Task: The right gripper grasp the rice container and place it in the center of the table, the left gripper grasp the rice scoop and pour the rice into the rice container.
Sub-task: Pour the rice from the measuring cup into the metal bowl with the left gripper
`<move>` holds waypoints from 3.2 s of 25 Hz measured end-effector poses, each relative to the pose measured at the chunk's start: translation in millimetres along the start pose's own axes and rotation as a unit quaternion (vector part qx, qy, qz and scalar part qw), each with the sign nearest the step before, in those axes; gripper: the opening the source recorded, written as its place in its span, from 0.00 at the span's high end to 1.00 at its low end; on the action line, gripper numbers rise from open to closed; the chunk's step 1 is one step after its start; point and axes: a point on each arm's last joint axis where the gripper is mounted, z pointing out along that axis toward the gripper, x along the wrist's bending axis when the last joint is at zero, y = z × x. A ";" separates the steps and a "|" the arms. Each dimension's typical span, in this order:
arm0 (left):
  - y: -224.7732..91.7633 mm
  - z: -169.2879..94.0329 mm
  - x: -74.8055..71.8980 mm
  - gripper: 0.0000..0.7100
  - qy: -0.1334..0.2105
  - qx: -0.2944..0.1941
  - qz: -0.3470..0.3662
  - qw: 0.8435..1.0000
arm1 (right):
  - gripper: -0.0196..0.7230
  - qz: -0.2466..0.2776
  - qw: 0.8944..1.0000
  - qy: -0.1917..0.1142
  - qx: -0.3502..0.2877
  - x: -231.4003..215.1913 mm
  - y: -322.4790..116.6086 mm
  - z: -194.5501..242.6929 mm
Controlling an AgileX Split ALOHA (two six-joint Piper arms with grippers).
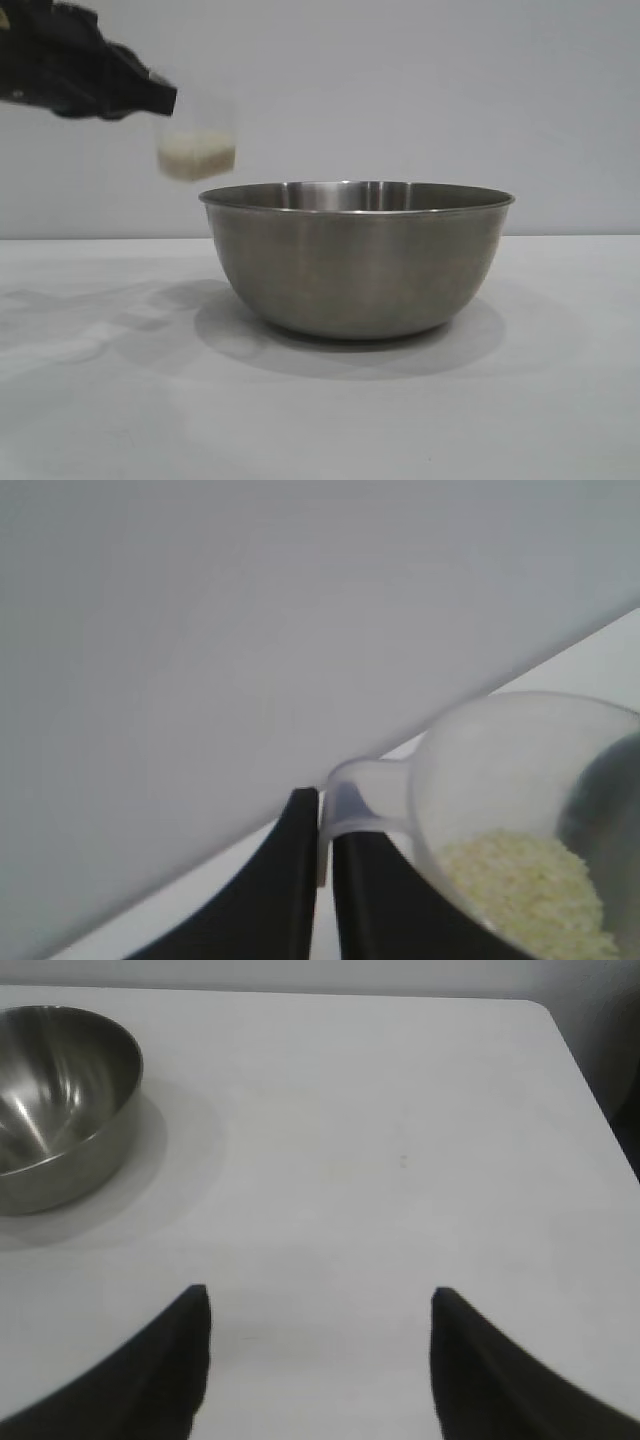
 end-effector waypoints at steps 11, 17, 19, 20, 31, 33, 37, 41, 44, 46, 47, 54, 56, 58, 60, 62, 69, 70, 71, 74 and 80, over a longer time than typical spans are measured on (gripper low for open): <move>33.7 35.1 11.4 1.00 -0.076 -0.067 0.110 0.989 | 0.90 0.000 1.000 0.000 0.000 0.0 0.0 0.0; 38.3 40.8 2.5 1.00 -0.141 -0.074 0.202 0.966 | 0.97 0.000 1.000 0.000 0.000 0.0 0.0 0.0; 39.1 43.4 -4.0 1.00 -0.157 -0.071 0.248 0.953 | 0.97 0.000 1.000 0.000 0.000 0.0 0.0 0.0; 39.3 44.1 -7.0 1.00 -0.162 -0.072 0.274 0.945 | 0.97 0.000 1.000 0.000 0.000 0.0 0.0 0.0; 43.9 47.2 -23.7 1.00 -0.167 -0.109 0.472 0.859 | 0.97 0.000 1.000 0.000 0.000 0.0 0.0 0.0; 43.9 47.2 -23.7 1.00 -0.162 -0.115 0.504 0.840 | 0.97 0.000 1.000 0.000 0.000 0.0 0.0 0.0; 43.9 47.2 -23.7 1.00 -0.155 -0.125 0.553 0.809 | 0.97 0.000 1.000 0.000 0.000 0.0 0.0 0.0; 43.9 47.2 -23.7 1.00 -0.148 -0.133 0.596 0.778 | 0.97 0.000 1.000 0.000 0.000 0.0 0.0 0.0; 43.9 47.2 -23.6 1.00 -0.144 -0.136 0.616 0.763 | 0.97 0.000 1.000 0.000 0.000 0.0 0.0 0.0; 44.6 47.5 -24.8 1.00 -0.142 -0.140 0.627 0.753 | 0.97 0.000 1.000 0.000 0.000 0.0 0.0 0.0; 45.3 47.7 -26.1 1.00 -0.142 -0.143 0.634 0.747 | 0.97 0.000 1.000 0.000 0.000 0.0 0.0 0.0; 49.0 49.3 -27.6 1.00 -0.122 -0.150 0.654 0.731 | 0.97 0.000 1.000 0.000 0.000 0.0 0.0 0.0; 50.2 49.7 -29.4 1.00 -0.121 -0.152 0.659 0.727 | 0.97 0.000 1.000 0.000 0.000 0.0 0.0 0.0; 51.7 50.0 -32.0 1.00 -0.119 -0.158 0.667 0.718 | 0.97 0.000 1.000 0.000 0.000 0.0 0.0 0.0; 52.6 50.3 -33.6 1.00 -0.117 -0.162 0.678 0.707 | 0.97 0.000 1.000 0.000 0.000 0.0 0.0 0.0; 52.8 50.3 -33.7 1.00 -0.113 -0.166 0.693 0.693 | 0.97 0.000 1.000 0.000 0.000 0.0 0.0 0.0; 53.6 50.3 -33.5 1.00 -0.092 -0.178 0.757 0.622 | 0.97 0.000 1.000 0.000 0.000 0.0 0.0 0.0; 53.6 50.3 -33.5 1.00 -0.089 -0.179 0.766 0.611 | 0.97 0.000 1.000 0.000 0.000 0.0 0.0 0.0; 53.6 50.3 -33.5 1.00 -0.087 -0.180 0.773 0.603 | 0.97 0.000 1.000 0.000 0.000 0.0 0.0 0.0; 53.8 50.2 -33.6 1.00 -0.081 -0.184 0.793 0.576 | 0.97 0.000 1.000 0.000 0.000 0.0 0.0 0.0; 56.4 50.7 -39.0 1.00 -0.069 -0.198 0.830 0.517 | 0.97 0.000 1.000 0.000 0.000 0.0 0.0 0.0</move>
